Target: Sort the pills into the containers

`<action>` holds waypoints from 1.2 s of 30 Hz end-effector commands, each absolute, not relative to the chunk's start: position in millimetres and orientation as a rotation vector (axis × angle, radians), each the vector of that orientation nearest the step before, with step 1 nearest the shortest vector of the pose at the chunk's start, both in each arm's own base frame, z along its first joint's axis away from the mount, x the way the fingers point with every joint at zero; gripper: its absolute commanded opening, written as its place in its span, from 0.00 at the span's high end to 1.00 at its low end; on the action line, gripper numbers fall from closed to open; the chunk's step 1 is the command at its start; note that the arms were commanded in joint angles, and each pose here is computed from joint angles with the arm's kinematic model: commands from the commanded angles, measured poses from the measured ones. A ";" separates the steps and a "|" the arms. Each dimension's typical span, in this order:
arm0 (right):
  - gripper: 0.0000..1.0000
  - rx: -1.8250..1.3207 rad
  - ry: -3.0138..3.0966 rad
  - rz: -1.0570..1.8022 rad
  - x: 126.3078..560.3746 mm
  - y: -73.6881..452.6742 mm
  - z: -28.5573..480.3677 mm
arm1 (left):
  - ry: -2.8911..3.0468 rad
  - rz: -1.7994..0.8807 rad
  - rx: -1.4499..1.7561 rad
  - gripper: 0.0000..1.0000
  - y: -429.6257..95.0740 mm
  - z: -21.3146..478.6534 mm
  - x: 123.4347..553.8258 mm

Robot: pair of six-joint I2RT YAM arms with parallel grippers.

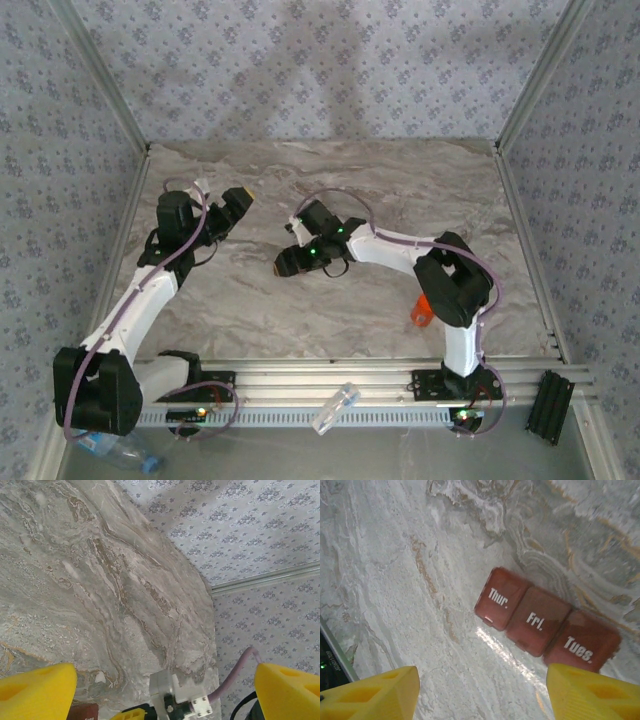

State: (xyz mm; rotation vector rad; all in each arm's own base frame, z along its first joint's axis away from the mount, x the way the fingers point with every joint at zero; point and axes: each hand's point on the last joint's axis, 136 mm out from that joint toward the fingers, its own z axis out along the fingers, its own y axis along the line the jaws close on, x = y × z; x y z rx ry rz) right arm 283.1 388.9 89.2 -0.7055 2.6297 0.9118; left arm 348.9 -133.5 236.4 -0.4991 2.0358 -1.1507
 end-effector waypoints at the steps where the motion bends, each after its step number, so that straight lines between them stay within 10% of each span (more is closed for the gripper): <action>1: 0.30 -0.712 2.616 0.829 305.6 381.0 93.6 | 1.999 -1.172 -0.472 0.08 -134.4 247.2 352.9; 14: 0.33 -0.695 2.688 0.808 338.5 398.0 55.2 | 2.000 -1.164 -0.470 0.08 -132.9 249.6 348.3; 36: 0.35 -0.811 2.693 0.890 249.4 397.6 57.8 | 2.000 -1.166 -0.478 0.08 -132.8 241.7 349.0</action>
